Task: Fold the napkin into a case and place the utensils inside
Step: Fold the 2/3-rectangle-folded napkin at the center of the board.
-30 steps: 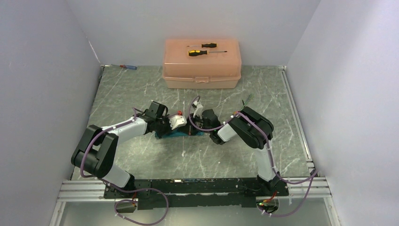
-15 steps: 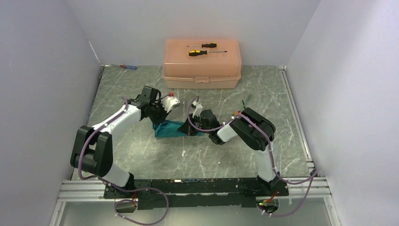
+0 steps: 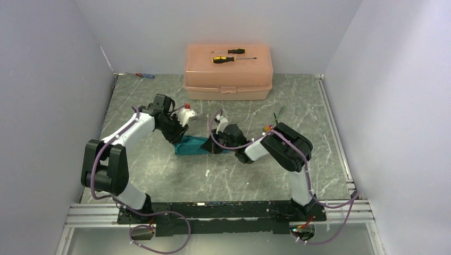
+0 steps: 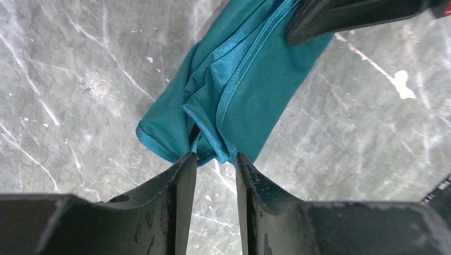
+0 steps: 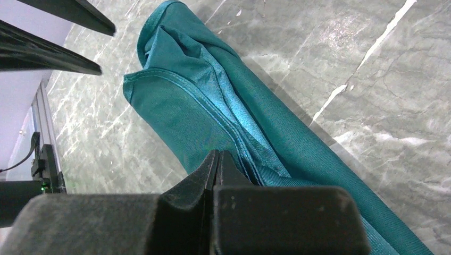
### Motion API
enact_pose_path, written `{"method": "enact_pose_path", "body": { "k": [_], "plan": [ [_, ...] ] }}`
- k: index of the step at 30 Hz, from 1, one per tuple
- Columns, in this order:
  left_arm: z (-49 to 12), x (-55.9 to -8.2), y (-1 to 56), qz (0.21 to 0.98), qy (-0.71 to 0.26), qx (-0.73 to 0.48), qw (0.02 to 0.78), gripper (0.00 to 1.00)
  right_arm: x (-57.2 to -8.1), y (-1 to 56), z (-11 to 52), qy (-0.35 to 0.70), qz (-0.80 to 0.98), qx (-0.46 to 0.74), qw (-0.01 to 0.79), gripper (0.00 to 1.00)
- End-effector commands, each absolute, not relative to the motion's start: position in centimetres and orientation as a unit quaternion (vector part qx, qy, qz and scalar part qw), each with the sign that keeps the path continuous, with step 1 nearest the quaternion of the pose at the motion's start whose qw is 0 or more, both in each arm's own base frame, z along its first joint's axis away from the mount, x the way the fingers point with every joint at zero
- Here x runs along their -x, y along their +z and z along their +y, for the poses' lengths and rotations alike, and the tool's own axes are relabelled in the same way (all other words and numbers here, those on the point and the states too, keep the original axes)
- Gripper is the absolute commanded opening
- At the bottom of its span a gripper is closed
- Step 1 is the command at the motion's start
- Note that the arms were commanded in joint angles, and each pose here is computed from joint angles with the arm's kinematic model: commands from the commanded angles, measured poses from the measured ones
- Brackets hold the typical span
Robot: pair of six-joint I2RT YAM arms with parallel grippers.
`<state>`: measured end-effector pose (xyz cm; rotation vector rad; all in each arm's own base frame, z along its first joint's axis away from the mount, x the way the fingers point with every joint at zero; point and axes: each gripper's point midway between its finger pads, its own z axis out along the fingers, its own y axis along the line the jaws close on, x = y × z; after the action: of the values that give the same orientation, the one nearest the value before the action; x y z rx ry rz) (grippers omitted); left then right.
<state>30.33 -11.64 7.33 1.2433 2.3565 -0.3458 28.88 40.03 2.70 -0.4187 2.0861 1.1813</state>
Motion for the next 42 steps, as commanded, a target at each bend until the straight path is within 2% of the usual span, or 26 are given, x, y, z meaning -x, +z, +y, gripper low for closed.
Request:
{"method": "enact_pose_path", "body": {
  "k": [1,5,12,21,26,27,30,35,42],
  "plan": [
    [-13.2,-28.0,9.2,0.835,-0.226,-0.465,0.19,0.37,-29.9,3.8,40.3,0.442,0.8,0.169,0.369,0.0],
    [-12.7,-26.7,7.7,0.84,-0.229,-0.464,0.167,0.36,-30.0,4.0,40.3,0.444,0.798,0.169,0.372,0.0],
    [-12.6,-27.6,6.3,0.848,-0.218,-0.454,0.165,0.37,-30.0,4.3,40.1,0.442,0.797,0.167,0.375,0.0],
    [-11.5,-29.6,4.9,0.857,-0.16,-0.457,0.178,0.22,-30.1,5.2,40.2,0.45,0.79,0.17,0.38,0.0],
    [-11.5,-30.0,4.6,0.857,-0.151,-0.459,0.179,0.07,-30.1,6.0,40.4,0.455,0.783,0.174,0.385,0.0],
    [-11.6,-30.0,4.6,0.857,-0.15,-0.459,0.18,0.03,-30.1,6.2,40.4,0.457,0.781,0.176,0.387,0.01],
    [-11.7,-30.3,4.9,0.858,-0.149,-0.456,0.185,0.03,-29.9,7.1,40.7,0.466,0.771,0.184,0.392,0.08],
    [-12.2,-31.2,5.9,0.861,-0.154,-0.442,0.2,0.03,-29.9,9.1,41.9,0.494,0.743,0.214,0.397,0.31],
    [-12.4,-32.4,6.6,0.86,-0.146,-0.438,0.217,0.03,-28.6,11.2,43.8,0.545,0.688,0.278,0.392,0.52]
  ]
}}
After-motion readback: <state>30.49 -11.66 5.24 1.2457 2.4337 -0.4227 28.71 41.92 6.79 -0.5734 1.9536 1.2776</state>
